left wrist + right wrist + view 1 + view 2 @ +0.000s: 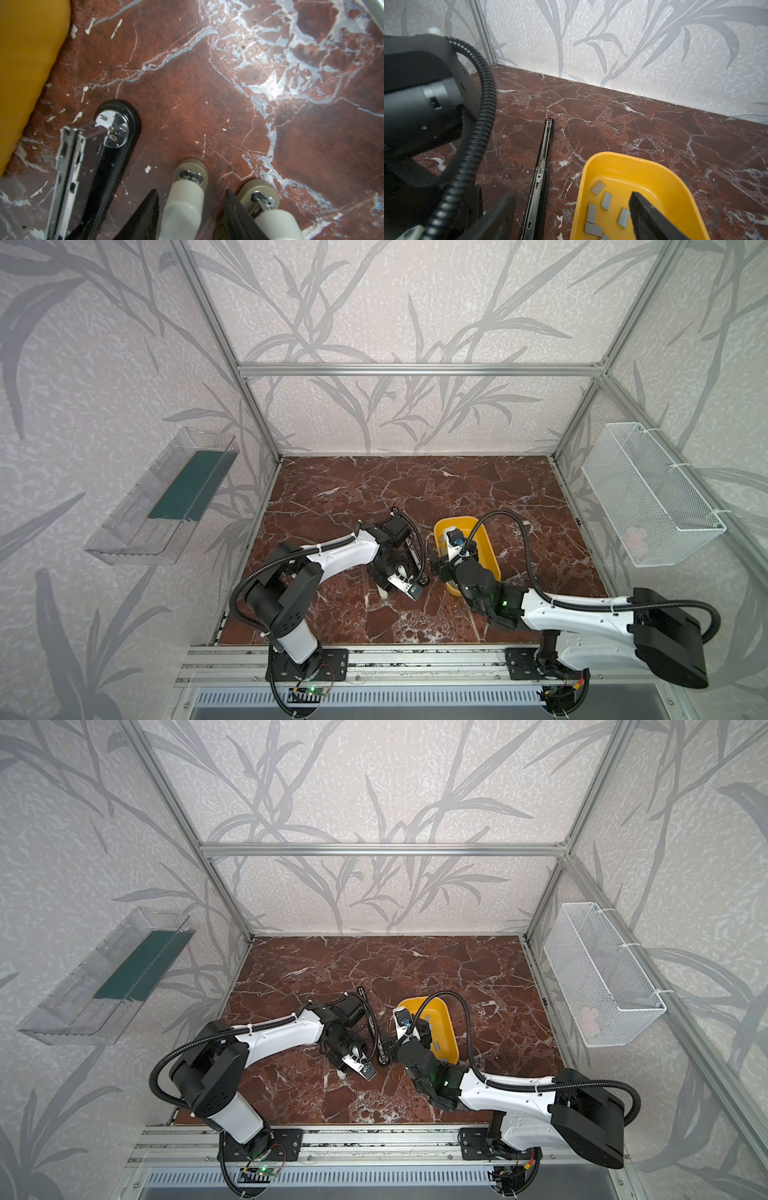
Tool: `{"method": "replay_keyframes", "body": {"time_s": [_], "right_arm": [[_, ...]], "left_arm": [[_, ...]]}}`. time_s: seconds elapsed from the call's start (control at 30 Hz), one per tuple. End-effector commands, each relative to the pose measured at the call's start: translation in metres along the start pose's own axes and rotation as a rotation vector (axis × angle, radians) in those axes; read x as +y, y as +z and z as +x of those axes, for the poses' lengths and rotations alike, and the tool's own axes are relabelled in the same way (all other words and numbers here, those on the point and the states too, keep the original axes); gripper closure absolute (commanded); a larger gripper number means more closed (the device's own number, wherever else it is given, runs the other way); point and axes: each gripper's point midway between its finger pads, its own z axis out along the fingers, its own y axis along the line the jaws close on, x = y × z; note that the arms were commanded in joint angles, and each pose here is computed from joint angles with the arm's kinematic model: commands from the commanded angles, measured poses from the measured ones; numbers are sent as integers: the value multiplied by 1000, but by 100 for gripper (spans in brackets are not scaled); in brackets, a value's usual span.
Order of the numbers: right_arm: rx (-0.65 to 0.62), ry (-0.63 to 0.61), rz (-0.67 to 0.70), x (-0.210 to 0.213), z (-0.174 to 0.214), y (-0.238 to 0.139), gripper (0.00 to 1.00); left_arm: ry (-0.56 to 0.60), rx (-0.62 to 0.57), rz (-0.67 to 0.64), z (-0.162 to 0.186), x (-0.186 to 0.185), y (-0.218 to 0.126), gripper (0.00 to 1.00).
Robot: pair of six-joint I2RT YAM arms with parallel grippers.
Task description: Load the staples into the stapler
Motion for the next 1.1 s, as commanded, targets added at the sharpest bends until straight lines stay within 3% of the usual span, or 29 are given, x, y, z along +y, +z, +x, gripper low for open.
{"method": "replay_keyframes", "body": {"time_s": [0.0,0.33,0.57,0.67,0.8,0.87,1.07], "right_arm": [[-7,25,6,1,-8,3,14],[-2,30,1,2,-7,3,14],[-2,35,3,1,-6,3,14],[-1,36,6,0,-6,3,14],[-7,55,22,-5,-7,2,14],[-22,123,46,-15,-8,-1,13],[-44,286,61,-46,-7,-7,14]], "left_arm": [[10,21,6,0,3,-3,48],[16,17,20,-4,3,0,57],[-3,2,30,-9,6,-4,80],[-8,-1,39,-10,6,-8,100],[-39,-12,3,-12,15,-22,100],[-56,-29,-41,-12,20,-34,100],[-107,-112,-264,-14,48,-80,100]]}}
